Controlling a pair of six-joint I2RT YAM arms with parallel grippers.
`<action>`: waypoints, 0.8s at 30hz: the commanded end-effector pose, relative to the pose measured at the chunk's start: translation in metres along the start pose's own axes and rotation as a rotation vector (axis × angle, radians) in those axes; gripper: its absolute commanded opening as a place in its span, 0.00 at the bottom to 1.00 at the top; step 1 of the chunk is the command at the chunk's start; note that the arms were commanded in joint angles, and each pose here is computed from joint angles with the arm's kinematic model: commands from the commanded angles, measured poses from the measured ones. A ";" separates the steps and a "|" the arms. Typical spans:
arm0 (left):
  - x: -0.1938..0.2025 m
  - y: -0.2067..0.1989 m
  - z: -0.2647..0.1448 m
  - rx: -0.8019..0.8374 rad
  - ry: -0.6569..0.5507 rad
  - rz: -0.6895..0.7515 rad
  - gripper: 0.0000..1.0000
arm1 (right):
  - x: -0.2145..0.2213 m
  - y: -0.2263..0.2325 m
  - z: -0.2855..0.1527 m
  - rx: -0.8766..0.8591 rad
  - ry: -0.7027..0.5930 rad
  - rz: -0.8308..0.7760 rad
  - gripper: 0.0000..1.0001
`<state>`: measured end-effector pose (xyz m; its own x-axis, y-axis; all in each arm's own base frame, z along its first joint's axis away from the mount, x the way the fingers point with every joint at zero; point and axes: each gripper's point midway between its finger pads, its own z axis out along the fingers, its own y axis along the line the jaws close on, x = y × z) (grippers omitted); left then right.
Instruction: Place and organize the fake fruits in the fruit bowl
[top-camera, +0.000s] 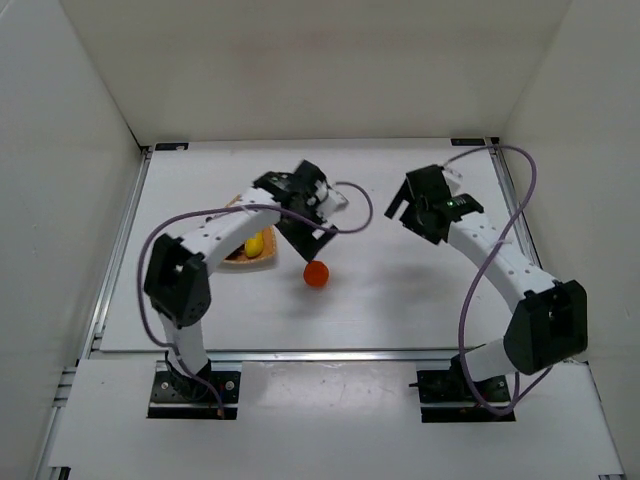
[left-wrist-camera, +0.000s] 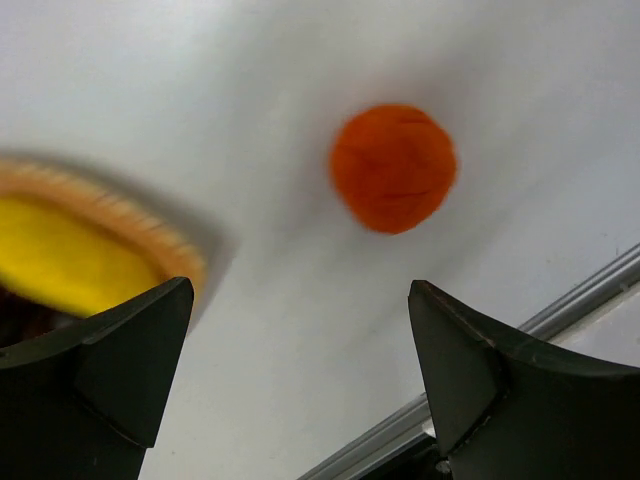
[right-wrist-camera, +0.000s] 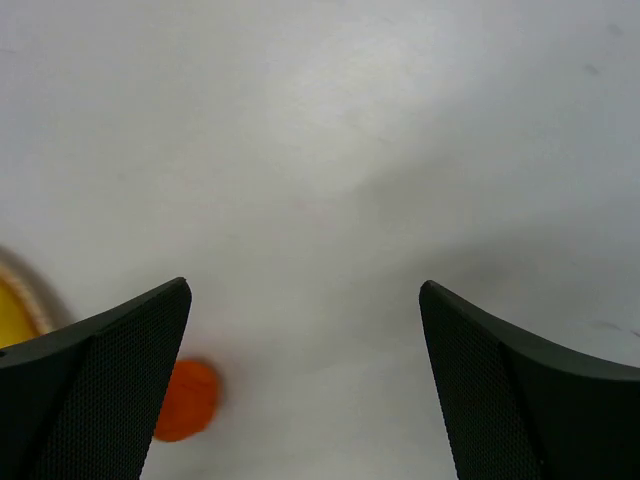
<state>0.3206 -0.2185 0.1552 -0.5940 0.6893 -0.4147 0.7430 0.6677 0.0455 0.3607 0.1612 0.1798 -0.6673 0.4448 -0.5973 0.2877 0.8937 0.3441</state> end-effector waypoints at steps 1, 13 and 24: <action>0.008 -0.052 0.024 0.111 0.110 0.137 1.00 | 0.032 -0.071 -0.003 0.193 0.028 0.022 0.99; 0.021 -0.074 0.090 0.159 0.206 0.144 1.00 | 0.051 -0.174 -0.038 0.289 -0.041 0.165 0.99; 0.023 -0.075 0.097 0.158 0.209 0.126 0.47 | 0.054 -0.185 -0.042 0.294 -0.042 0.177 0.99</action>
<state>0.2783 -0.2713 0.0520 -0.5381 0.8241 -0.1770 0.8413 0.5379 -0.0537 0.2436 0.0192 0.1138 -0.5630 0.6006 -0.5677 0.5949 0.7713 0.2261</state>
